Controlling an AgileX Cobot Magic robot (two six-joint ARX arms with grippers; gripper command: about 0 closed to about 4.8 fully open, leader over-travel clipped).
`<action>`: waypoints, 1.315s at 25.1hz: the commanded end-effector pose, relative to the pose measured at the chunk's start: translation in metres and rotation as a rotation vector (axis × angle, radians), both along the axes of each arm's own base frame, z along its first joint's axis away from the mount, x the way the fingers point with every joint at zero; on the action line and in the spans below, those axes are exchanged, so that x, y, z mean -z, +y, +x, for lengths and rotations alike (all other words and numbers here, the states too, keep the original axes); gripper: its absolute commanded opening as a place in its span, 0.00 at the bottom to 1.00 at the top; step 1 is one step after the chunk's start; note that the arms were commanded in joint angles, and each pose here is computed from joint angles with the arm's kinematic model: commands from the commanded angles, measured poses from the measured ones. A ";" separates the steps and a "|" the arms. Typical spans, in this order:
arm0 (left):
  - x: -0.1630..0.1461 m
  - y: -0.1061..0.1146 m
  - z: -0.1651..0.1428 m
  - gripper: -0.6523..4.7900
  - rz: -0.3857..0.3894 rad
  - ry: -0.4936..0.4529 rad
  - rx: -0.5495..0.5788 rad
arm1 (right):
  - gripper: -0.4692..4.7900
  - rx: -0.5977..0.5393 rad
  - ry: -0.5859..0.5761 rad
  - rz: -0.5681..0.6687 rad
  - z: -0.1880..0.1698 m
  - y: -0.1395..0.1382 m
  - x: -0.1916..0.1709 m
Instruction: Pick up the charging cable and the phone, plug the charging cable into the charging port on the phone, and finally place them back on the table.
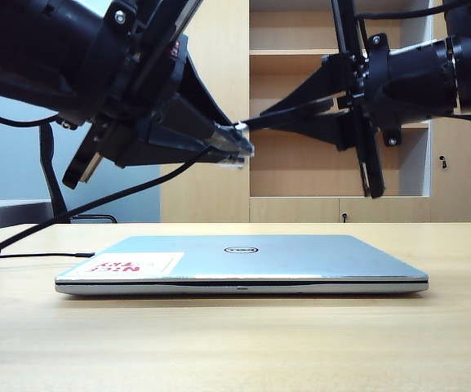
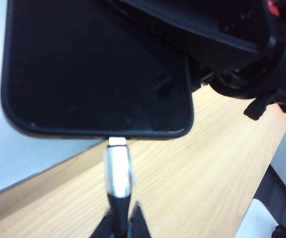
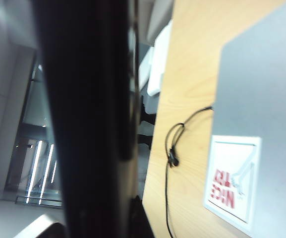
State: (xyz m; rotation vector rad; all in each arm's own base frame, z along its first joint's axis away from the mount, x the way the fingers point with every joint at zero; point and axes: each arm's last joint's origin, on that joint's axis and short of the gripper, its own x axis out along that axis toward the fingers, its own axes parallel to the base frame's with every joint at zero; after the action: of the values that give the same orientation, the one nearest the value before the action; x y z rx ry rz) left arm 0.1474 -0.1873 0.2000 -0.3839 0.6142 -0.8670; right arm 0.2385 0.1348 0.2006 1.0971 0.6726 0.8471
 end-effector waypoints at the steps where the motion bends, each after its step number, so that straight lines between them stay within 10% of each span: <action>1: -0.006 -0.001 0.001 0.11 -0.039 -0.031 -0.003 | 0.08 -0.041 -0.082 0.034 -0.001 0.002 -0.010; 21: -0.011 0.002 0.007 0.11 -0.072 -0.062 -0.028 | 0.08 -0.148 -0.090 -0.041 -0.004 0.003 -0.003; 23: -0.010 0.002 0.007 0.48 -0.070 -0.060 -0.028 | 0.08 -0.110 -0.094 -0.047 -0.002 0.002 -0.003; 25: -0.011 0.002 0.007 0.64 -0.071 -0.060 -0.028 | 0.08 -0.094 -0.106 -0.054 -0.001 0.000 -0.003; 33: -0.018 0.002 0.007 0.65 -0.072 -0.112 -0.017 | 0.08 0.072 -0.113 -0.075 0.018 -0.040 -0.003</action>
State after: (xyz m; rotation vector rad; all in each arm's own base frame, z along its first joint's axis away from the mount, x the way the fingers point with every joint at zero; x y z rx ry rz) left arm 0.1539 -0.1845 0.2115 -0.4173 0.5245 -0.8707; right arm 0.2528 0.1012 0.1950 1.0121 0.6379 0.7921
